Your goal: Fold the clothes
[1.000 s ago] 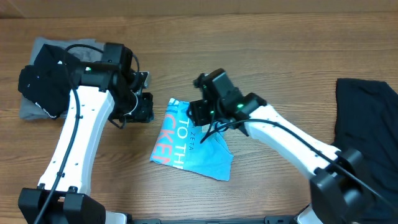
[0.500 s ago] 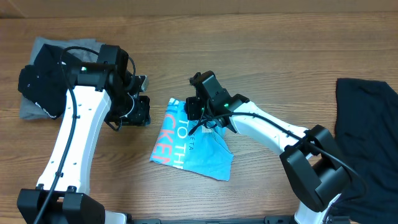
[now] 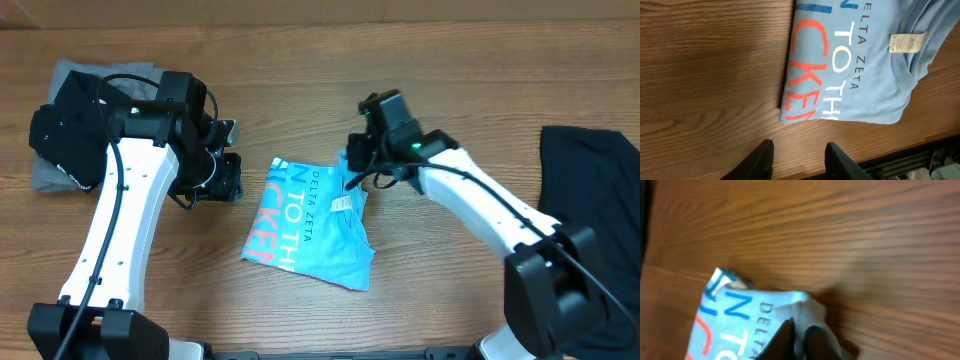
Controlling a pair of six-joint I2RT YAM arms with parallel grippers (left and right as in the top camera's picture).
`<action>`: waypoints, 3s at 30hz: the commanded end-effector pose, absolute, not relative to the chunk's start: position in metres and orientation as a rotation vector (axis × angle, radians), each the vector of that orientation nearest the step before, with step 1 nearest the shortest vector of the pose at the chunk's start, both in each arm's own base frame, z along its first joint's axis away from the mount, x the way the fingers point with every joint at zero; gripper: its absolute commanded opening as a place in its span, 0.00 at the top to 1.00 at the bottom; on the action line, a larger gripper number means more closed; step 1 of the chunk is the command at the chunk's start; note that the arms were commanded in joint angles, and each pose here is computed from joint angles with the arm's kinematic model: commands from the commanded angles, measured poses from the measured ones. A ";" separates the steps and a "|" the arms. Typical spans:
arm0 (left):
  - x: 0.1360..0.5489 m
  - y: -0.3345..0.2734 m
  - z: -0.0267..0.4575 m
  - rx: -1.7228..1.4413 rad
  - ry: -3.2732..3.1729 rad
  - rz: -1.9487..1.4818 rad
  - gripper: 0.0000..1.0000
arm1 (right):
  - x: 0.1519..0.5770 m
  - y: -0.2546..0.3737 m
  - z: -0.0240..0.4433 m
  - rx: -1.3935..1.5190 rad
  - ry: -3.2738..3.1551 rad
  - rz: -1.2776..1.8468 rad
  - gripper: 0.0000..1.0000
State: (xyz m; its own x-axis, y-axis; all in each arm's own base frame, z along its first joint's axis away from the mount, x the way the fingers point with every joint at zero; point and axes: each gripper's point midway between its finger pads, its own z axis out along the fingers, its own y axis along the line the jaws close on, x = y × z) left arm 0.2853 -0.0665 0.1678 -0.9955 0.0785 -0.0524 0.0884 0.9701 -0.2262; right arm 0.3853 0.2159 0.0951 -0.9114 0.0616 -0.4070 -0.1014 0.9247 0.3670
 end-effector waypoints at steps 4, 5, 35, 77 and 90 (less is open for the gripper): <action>0.289 -0.067 0.174 0.167 3.048 -0.367 0.59 | 0.397 0.159 0.098 0.137 2.697 0.431 0.63; 0.289 -0.067 0.174 0.173 3.047 -0.367 0.58 | 0.393 0.152 0.095 0.159 2.723 0.417 0.62; 0.297 -0.084 0.123 0.186 3.002 -0.514 0.31 | 0.254 0.155 0.077 0.071 3.127 0.283 0.58; 0.243 -0.153 -0.038 0.387 3.096 -1.024 0.32 | 0.241 0.220 0.025 0.201 3.158 0.732 0.63; 0.205 -0.102 -0.053 -0.081 3.420 -0.684 0.04 | 0.241 0.220 0.025 0.202 3.160 0.731 0.63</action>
State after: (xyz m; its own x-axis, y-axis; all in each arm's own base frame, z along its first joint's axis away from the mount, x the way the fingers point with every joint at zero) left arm 0.2524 -0.1671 0.0186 -0.9816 0.1240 0.1451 -0.0132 0.7142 -0.6998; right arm 0.2424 0.2189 0.0258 -0.9876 0.0966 0.1240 0.1408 0.8939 0.4255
